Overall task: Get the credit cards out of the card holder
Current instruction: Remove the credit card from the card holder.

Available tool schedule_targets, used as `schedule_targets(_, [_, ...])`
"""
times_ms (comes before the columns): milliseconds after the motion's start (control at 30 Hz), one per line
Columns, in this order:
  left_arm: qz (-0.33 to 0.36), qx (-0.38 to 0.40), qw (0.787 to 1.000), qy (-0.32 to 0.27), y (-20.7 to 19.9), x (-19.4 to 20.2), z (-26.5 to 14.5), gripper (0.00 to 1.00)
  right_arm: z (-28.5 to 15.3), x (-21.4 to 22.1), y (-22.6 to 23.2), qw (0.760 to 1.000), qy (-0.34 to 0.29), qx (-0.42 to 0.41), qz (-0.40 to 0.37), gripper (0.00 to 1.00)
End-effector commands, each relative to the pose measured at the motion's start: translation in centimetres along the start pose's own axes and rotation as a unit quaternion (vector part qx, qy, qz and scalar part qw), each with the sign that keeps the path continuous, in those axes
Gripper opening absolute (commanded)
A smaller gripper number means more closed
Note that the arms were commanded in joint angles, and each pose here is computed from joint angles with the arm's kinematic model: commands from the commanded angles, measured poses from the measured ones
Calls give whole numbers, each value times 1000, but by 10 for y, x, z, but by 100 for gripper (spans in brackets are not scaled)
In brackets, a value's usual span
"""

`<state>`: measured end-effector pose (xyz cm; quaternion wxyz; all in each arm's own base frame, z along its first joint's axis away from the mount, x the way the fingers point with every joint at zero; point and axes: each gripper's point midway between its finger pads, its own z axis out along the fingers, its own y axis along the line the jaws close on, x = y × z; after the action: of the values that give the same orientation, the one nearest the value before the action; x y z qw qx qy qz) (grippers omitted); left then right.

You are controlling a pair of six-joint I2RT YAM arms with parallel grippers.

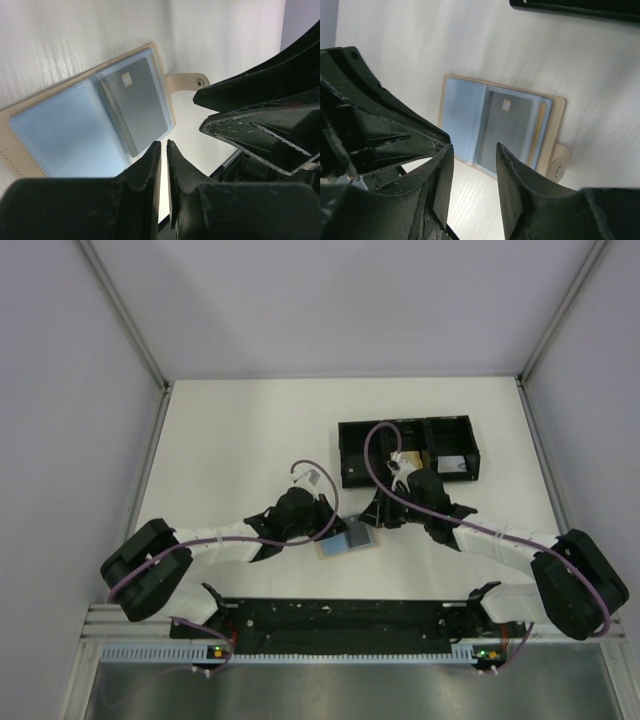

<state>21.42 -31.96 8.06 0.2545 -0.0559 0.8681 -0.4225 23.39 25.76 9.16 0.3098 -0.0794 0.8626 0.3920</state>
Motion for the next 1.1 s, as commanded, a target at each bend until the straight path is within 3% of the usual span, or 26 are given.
schedule_targets(0, [11,-10,1000,-10,0,-6,0,14,8,1,-15,999,17,35,-1,40])
schedule_targets(733, [40,-55,997,45,22,16,22,13,24,18,-34,995,67,70,2,42])
schedule_targets(1067, [42,-77,994,60,33,24,28,12,29,21,-13,997,79,13,11,41])
